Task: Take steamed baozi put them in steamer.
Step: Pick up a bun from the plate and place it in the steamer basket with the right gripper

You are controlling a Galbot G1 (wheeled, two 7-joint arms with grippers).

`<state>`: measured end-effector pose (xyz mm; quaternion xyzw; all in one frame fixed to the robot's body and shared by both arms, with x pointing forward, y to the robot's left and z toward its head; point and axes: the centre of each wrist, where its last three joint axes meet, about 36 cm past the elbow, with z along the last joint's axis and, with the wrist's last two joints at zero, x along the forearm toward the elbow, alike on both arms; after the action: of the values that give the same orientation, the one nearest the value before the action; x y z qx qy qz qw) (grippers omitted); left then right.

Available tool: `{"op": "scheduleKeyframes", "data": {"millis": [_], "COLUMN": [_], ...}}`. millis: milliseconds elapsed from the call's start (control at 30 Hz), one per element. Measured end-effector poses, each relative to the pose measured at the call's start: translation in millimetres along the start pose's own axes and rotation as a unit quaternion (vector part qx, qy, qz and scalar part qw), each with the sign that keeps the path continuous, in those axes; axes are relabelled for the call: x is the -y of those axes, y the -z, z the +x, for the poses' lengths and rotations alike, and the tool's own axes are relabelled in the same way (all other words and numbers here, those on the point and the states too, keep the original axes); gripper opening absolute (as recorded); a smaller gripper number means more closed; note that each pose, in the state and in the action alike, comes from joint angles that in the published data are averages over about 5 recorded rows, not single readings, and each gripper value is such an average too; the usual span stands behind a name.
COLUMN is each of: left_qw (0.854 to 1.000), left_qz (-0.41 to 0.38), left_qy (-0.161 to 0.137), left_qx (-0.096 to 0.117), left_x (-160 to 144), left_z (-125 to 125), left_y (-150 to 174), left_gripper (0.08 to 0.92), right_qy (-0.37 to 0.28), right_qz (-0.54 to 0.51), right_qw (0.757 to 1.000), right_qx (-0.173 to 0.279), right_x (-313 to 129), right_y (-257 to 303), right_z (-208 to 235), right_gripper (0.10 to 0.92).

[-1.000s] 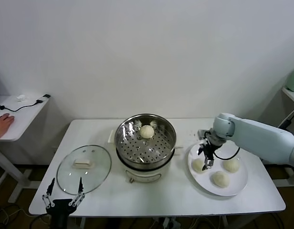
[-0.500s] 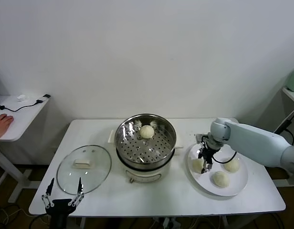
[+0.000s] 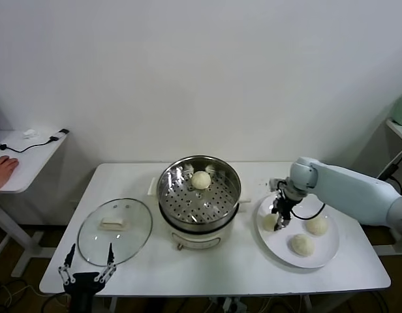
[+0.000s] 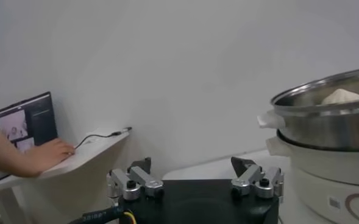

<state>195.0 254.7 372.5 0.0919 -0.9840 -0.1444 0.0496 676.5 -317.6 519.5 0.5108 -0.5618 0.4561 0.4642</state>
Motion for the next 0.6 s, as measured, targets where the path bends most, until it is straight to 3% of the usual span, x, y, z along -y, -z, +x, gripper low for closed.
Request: {"op": "scheduleKeyframes", "data": {"millis": [333,600], "left_qw": [1.000,1.000], "left_qz": [0.000,-0.005], "left_qy": [-0.008,-0.015], "left_qx": [0.005,0.012], "left_x": [2.3,6.9], "left_z": [-1.2,-0.6], "left_y": [3.4,4.3], "left_gripper": [0.823,0.823], "right_qy": [-0.063,-0.075], "right_qz": [0.015,0.048], "right_qw": [0.997,0.994], "right_qx": [0.032,0.065], "right_x": [37.9,37.5], "right_y": [57.1,159.6], "right_z": [135.5,171.2], "right_gripper": [0.582,0.585]}}
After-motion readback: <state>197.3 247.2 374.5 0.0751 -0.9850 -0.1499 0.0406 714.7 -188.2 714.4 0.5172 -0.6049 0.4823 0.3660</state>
